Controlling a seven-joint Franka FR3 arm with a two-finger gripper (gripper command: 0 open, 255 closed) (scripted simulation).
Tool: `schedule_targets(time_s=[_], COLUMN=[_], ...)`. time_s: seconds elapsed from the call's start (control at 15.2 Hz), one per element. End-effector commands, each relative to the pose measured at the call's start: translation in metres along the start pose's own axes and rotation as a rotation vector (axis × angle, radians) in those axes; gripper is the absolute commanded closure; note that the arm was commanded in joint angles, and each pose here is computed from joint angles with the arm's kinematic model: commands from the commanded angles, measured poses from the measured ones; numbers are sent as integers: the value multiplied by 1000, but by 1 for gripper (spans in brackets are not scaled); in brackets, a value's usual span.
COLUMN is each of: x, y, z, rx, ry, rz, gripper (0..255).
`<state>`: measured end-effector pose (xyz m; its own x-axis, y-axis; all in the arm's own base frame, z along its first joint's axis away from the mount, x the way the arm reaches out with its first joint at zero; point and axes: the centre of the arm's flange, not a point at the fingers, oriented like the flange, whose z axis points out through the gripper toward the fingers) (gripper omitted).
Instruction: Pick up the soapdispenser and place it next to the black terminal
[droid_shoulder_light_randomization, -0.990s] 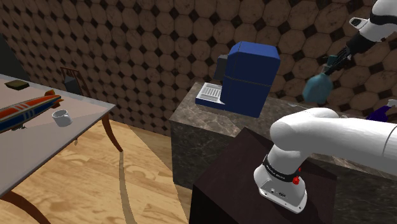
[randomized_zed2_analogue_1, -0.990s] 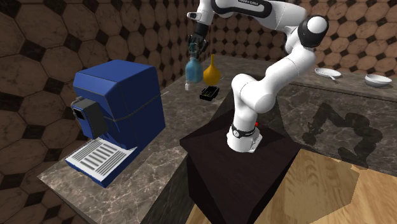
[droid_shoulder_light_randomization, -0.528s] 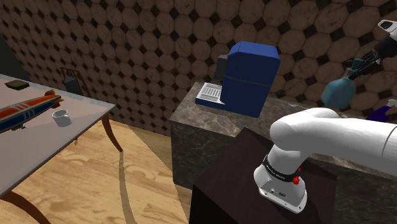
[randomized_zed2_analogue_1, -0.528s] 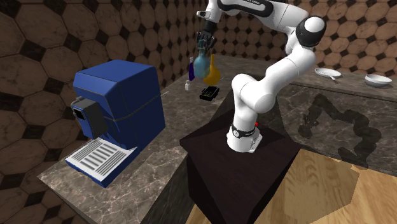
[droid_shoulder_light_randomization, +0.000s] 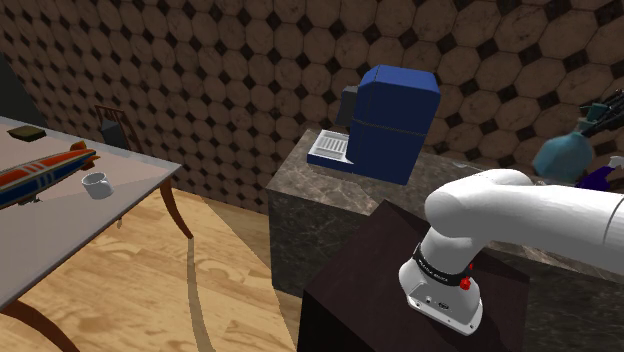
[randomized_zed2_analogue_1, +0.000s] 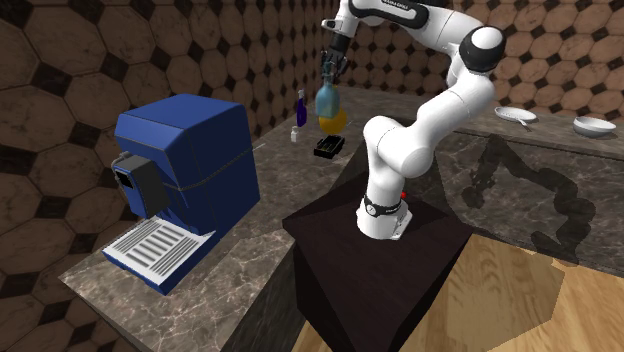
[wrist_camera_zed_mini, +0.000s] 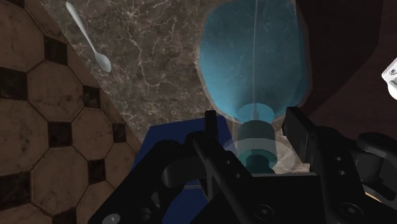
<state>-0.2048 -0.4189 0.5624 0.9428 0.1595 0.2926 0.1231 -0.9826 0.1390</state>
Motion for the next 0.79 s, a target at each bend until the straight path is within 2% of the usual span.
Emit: schedule_targets(time_s=[0.0, 0.73], x=[-5, -22], y=[0, -8], z=[9, 64], rx=[0, 0], ry=[0, 0], rz=[-1, -1], gripper=[255, 255])
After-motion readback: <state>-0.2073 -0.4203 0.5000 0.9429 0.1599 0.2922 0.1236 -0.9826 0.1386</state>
